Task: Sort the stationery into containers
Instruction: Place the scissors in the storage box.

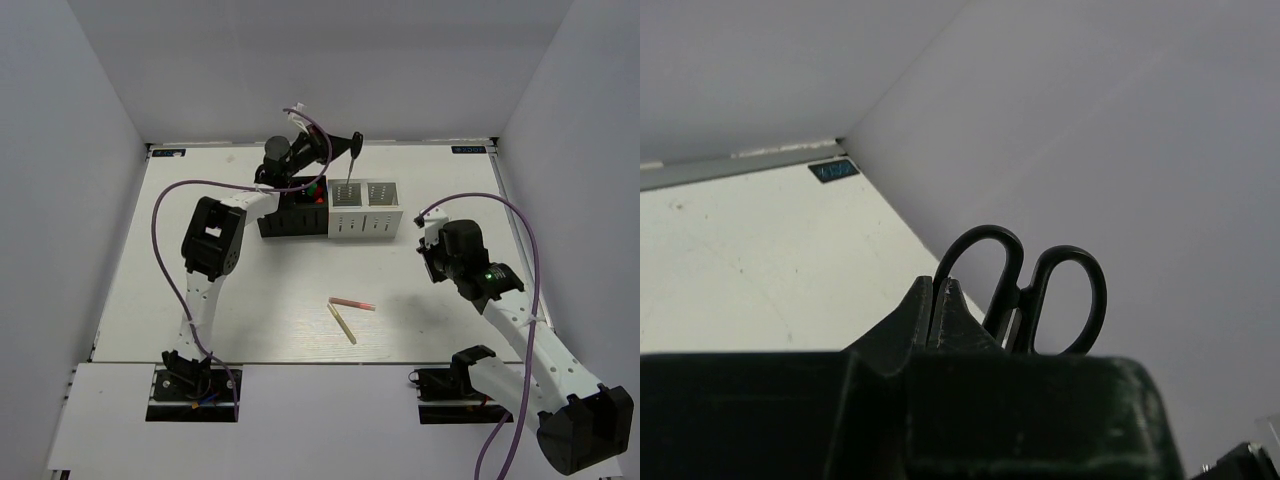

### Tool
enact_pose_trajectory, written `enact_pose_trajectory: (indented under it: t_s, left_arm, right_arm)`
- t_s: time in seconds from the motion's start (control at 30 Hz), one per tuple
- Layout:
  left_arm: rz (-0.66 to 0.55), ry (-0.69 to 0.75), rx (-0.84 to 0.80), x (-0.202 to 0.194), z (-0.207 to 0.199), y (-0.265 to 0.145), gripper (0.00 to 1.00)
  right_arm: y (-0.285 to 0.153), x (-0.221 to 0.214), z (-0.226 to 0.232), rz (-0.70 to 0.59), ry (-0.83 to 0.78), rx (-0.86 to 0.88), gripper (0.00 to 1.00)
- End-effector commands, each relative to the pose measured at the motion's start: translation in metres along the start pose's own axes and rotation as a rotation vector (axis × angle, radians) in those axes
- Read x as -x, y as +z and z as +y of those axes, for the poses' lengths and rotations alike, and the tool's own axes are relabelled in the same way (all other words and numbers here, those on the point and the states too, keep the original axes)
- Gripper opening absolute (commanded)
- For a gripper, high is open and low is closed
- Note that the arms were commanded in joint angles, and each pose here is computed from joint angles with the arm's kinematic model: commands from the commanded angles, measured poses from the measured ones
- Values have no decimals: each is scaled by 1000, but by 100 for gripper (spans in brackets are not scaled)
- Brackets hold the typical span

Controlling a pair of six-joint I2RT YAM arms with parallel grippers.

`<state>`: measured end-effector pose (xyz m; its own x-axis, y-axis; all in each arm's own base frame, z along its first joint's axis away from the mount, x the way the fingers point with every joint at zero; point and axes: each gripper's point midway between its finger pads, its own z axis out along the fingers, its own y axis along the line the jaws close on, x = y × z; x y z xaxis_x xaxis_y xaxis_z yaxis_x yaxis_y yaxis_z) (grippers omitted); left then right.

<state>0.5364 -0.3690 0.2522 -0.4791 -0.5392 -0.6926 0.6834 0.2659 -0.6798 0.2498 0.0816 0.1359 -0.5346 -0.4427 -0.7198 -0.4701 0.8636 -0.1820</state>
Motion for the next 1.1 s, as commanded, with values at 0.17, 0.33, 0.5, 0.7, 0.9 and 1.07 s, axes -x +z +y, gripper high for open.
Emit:
enact_pose_trajectory:
  t_s: [0.17,0.33,0.5,0.7,0.9,1.07]
  left_arm:
    - [45,80,-102,7,-33,-10,0]
    - [102,103,-106,-6,-34,-12,0]
    - [172,122,-92,-21,-31,-17,0]
    - [239,201,-85,-32,-35,-18,0]
    - [286,244,-74,-40,-37,-18,11]
    - [300,260,-65,-39,-39,-18,30]
  right_arm:
    - [2,8,1,-31,-11,7,0]
    - [2,7,2,-27,-13,10,0]
    - [1,8,1,-32,-12,10,0]
    - [1,7,2,-31,-15,13,0]
    - [1,7,1,-29,-11,12,0]
    - [1,7,2,-31,-14,18,0]
